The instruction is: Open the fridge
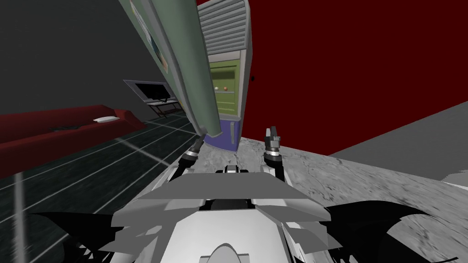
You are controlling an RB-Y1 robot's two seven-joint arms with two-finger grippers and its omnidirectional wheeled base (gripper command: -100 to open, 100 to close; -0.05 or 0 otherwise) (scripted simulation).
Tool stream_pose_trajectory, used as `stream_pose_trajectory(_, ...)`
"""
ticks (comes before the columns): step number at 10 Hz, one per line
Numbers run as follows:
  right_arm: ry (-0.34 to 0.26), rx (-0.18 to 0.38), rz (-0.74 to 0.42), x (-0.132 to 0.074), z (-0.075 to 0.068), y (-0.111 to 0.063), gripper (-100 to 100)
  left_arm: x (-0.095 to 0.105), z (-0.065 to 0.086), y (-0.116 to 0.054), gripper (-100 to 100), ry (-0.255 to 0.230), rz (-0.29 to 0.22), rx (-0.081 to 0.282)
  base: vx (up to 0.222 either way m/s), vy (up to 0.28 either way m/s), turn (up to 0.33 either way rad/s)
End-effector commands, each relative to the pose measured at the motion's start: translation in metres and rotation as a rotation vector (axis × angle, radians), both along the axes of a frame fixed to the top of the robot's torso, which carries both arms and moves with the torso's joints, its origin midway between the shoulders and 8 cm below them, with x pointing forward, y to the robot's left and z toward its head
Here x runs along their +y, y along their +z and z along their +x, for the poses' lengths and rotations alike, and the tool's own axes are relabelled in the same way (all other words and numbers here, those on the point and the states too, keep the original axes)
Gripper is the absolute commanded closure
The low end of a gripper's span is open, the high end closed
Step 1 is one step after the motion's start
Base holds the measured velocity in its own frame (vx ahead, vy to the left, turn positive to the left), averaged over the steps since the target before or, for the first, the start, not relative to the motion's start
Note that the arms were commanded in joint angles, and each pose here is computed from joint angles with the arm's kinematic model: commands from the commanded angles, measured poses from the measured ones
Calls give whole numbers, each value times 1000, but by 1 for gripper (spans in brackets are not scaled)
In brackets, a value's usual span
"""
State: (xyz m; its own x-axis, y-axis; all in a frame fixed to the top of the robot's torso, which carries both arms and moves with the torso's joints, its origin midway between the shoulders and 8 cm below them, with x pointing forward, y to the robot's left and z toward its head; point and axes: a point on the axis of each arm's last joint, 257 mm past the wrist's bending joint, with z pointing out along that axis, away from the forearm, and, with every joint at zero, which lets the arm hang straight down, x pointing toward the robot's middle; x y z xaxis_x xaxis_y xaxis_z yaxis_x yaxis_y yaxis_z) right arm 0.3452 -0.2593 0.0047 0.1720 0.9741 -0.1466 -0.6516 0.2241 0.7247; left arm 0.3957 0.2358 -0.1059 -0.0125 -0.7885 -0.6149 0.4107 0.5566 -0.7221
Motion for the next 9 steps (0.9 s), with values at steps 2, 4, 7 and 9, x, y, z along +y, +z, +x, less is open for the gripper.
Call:
stream_pose_trajectory(2,0,0,0,0,0,0,0,-12,-10,10,100,-55,3,-24,-112,290,-81)
stream_pose_trajectory(4,0,0,0,0,0,0,0,-19,-15,11,100,-83,2,-26,-98,238,-50)
stream_pose_trajectory(7,0,0,0,0,0,0,0,-34,-26,13,100,-140,0,-29,-78,222,-65)
stream_pose_trajectory(9,0,0,0,0,0,0,0,-41,-32,14,100,-168,-2,-30,-63,232,-54)
